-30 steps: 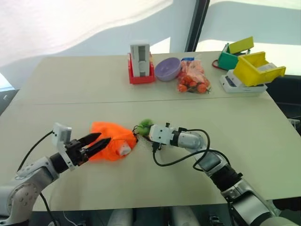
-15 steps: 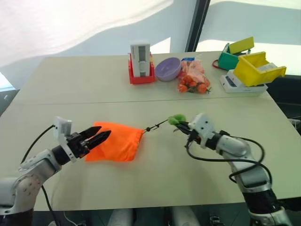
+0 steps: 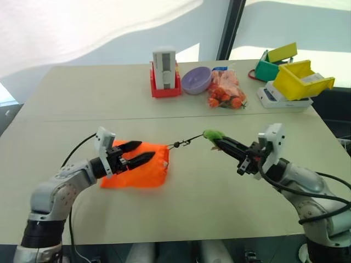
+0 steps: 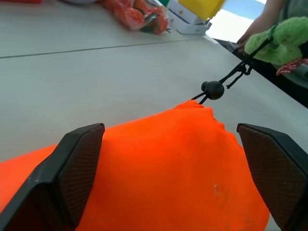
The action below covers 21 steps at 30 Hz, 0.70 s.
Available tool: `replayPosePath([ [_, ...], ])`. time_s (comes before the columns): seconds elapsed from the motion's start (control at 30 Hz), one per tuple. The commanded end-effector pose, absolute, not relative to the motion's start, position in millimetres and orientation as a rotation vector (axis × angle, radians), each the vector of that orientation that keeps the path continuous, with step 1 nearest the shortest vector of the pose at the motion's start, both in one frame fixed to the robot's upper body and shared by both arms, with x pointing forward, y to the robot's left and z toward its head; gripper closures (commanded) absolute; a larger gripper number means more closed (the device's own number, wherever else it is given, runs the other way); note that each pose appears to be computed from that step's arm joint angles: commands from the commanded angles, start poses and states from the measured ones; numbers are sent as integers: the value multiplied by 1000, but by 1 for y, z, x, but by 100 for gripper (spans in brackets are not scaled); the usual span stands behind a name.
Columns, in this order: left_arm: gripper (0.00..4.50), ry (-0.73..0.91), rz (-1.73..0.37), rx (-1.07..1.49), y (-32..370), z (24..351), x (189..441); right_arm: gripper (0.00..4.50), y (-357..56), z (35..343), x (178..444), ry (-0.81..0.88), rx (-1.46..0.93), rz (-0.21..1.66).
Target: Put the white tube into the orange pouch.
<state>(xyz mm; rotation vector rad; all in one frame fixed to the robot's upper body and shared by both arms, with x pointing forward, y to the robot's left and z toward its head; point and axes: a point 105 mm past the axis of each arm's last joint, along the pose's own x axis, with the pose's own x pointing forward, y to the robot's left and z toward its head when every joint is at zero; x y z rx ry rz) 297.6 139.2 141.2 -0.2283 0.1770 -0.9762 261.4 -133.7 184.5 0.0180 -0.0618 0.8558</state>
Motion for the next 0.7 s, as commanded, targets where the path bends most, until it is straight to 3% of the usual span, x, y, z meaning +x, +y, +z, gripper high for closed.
replayPosePath([
  [0.03, 5, 112, -1096, -123, 115, 153, 301, 450, -121, 195, 256, -98, -6, 914],
  [0.3, 5, -43, -1179, 83, 89, 167, 316, 450, -112, 201, 252, -117, 17, 970],
  [0.7, 5, 180, -1450, 76, 92, 146, 324, 450, -97, 203, 242, -98, -24, 1099],
])
